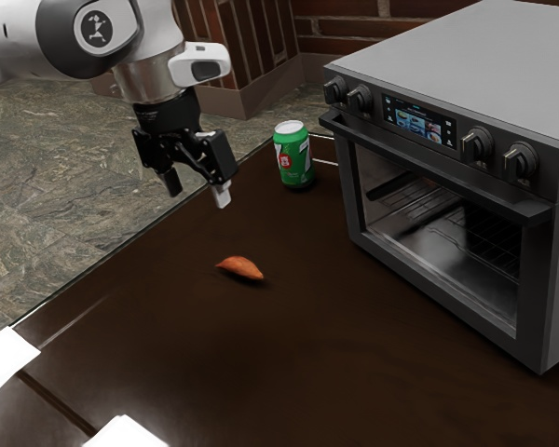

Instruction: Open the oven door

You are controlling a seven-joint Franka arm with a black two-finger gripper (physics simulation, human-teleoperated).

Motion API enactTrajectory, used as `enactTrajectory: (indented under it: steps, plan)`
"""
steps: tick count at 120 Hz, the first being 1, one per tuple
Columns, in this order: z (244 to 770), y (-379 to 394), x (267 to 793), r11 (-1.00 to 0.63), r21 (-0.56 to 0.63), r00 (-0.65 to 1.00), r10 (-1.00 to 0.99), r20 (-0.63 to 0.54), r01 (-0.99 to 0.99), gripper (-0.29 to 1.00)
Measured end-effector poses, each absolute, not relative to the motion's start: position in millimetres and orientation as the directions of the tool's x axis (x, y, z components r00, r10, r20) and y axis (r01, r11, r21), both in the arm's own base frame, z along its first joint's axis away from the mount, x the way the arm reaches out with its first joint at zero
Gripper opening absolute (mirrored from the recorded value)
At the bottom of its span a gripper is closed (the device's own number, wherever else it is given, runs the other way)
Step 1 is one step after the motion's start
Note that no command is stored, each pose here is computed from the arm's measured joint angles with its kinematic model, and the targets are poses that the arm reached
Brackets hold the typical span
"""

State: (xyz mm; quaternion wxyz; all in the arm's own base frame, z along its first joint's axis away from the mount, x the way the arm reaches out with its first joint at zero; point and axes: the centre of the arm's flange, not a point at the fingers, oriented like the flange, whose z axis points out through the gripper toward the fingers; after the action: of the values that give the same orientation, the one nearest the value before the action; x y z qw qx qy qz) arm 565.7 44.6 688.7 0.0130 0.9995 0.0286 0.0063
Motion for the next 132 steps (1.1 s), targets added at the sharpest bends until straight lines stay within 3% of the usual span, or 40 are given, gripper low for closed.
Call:
enactTrajectory:
  steps: [18, 31, 45, 49, 55, 64, 92, 110, 132]
  plan:
    - [690.7, 46.3, 565.9, -0.998, 0.031, 0.998, 0.059, 0.016, 0.059, 0.7]
    - [798.4, 33.2, 513.5, -0.99, 0.035, 0.956, -0.121, 0.269, -0.135, 0.7]
    - [821.0, 13.3, 493.4, -0.93, -0.122, 0.872, -0.368, 0.322, -0.348, 0.7]
    - [808.2, -45.1, 481.9, -0.863, -0.168, 0.807, -0.505, 0.306, -0.477, 0.7]
    - [773.7, -182.7, 442.8, -0.642, -0.207, 0.583, -0.762, 0.282, -0.738, 0.7]
    - [751.5, -249.4, 411.8, -0.431, -0.255, 0.35, -0.885, 0.308, -0.866, 0.7]
    - [750.3, -282.6, 463.0, -0.108, -0.386, -0.049, -0.925, 0.377, -0.916, 0.7]
    - [744.0, -260.1, 494.3, -0.015, -0.449, -0.151, -0.931, 0.333, -0.893, 0.7]
    - [768.4, -223.3, 464.6, 0.071, -0.52, -0.211, -0.953, 0.217, -0.851, 0.7]
